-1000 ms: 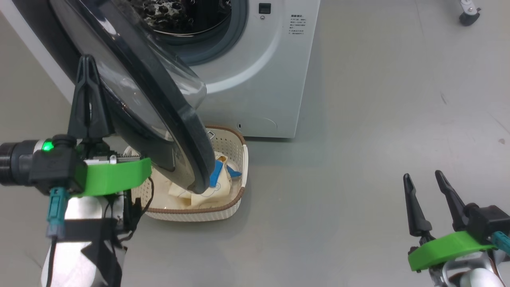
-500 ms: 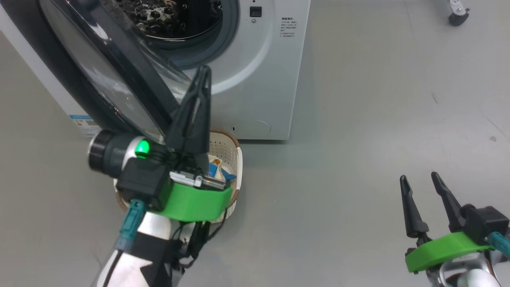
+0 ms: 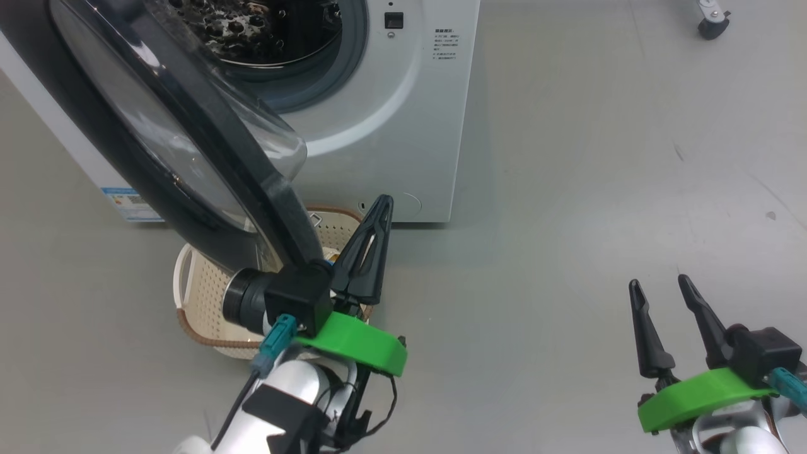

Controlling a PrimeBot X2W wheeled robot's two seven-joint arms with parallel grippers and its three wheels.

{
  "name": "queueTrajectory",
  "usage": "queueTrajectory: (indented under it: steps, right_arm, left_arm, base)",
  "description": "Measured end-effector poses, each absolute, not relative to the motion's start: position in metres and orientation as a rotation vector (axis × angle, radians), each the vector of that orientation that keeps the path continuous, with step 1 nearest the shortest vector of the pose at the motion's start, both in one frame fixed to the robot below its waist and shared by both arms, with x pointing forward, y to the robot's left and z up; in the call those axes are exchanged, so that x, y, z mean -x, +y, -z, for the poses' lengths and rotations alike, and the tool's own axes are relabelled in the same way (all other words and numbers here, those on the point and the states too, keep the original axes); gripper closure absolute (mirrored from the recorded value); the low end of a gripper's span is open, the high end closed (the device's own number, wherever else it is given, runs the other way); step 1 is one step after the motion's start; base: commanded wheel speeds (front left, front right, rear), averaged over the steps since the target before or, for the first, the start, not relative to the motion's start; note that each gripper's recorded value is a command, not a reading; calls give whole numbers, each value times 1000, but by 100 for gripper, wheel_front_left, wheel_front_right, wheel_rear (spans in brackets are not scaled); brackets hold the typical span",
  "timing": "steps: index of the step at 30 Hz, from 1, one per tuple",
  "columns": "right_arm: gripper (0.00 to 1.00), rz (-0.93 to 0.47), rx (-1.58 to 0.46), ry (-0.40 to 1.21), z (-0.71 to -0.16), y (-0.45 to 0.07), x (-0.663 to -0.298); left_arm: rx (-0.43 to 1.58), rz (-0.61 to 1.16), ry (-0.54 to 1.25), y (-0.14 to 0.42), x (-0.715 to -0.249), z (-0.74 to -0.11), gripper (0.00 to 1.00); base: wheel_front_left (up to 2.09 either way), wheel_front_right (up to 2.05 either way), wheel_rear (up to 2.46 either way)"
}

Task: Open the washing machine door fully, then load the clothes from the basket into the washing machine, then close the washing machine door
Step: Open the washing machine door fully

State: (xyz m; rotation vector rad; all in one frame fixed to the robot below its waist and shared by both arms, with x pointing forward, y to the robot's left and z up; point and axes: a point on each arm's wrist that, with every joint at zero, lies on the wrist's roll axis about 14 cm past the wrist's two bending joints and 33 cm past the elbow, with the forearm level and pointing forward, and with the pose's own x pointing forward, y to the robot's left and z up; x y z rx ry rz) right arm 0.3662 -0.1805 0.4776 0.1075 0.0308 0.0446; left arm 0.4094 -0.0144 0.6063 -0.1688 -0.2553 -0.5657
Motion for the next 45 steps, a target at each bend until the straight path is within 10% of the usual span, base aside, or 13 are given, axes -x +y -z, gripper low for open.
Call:
queueTrajectory:
  steps: [45]
  right_arm:
    - [0, -79, -103, 63, -466, -169, -374]
  left_arm:
    - [139, 315, -61, 43, -443, -535, 100]
  base:
    - [0, 0, 0]
